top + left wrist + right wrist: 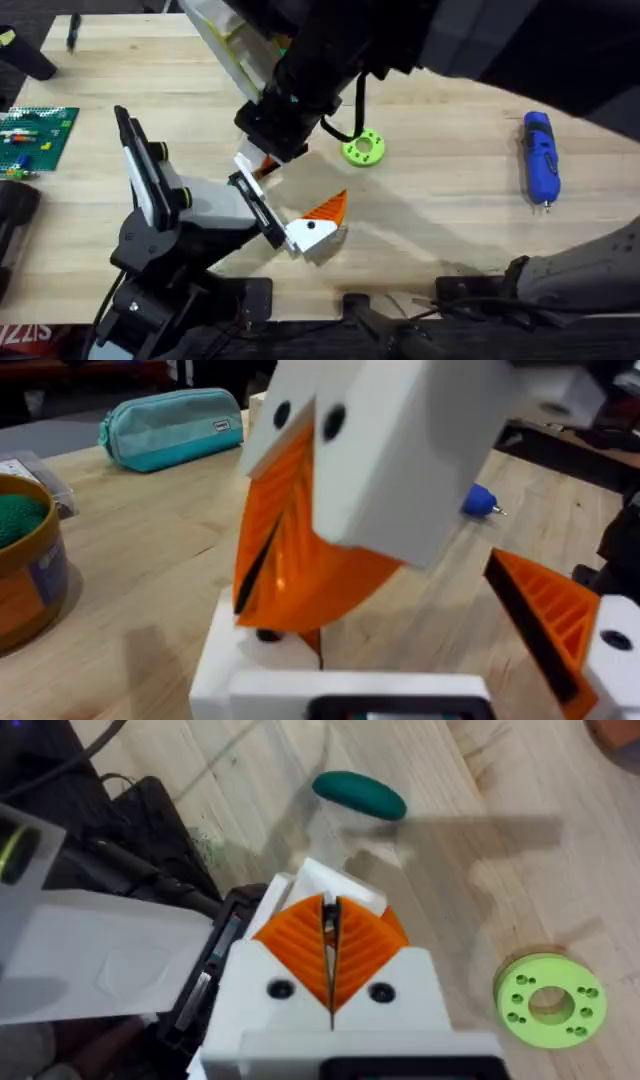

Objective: Pick up the gripper from the table and insert it into the empty holder that is missing its gripper. Then pick up a screw, insert it into the mounting hole, and use the screwdriver to tighten it. Finally, clean up the table by picking up the vegetable and placing it into the bucket.

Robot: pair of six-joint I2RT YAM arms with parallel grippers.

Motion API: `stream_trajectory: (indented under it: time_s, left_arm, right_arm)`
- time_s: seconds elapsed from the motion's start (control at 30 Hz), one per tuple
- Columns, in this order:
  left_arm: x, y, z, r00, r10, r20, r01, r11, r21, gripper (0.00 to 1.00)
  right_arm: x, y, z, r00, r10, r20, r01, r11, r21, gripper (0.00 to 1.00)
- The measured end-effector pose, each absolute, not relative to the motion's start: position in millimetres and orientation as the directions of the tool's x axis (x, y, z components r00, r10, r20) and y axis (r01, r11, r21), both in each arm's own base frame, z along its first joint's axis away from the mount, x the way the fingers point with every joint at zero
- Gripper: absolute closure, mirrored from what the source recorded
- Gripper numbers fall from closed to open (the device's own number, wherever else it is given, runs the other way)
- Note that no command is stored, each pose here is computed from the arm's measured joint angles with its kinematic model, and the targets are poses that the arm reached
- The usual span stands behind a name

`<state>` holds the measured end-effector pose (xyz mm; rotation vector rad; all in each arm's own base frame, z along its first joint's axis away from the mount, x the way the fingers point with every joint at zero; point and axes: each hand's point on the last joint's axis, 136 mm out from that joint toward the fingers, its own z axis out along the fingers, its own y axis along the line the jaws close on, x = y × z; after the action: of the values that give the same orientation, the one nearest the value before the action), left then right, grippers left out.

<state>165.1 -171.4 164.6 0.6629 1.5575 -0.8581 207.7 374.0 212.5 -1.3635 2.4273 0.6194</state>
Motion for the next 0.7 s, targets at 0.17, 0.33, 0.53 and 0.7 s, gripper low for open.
stream_trajectory:
  time_s: [0.17,0.33,0.53,0.7]
  left_arm:
    - [164.6,-171.8,164.6,-0.161,-0.049,-0.986,0.809,0.566,-0.16,0.011]
    - [164.6,-171.8,164.7,-0.16,-0.049,-0.986,0.809,0.566,-0.16,0.011]
    - [164.6,-171.8,164.7,-0.16,-0.049,-0.986,0.809,0.566,-0.16,0.011]
    - [164.6,-171.8,164.7,-0.16,-0.049,-0.986,0.809,0.566,-0.16,0.011]
  right_arm:
    - [206.8,372.7,212.0,-0.513,-0.737,-0.44,-0.858,0.461,0.226,0.994]
    - [206.8,372.7,212.2,-0.513,-0.737,-0.44,-0.858,0.461,0.226,0.994]
    - [206.8,372.7,212.2,-0.513,-0.737,-0.44,-0.858,0.461,0.226,0.994]
    - [206.7,372.6,212.1,-0.513,-0.738,-0.439,-0.858,0.461,0.226,0.98]
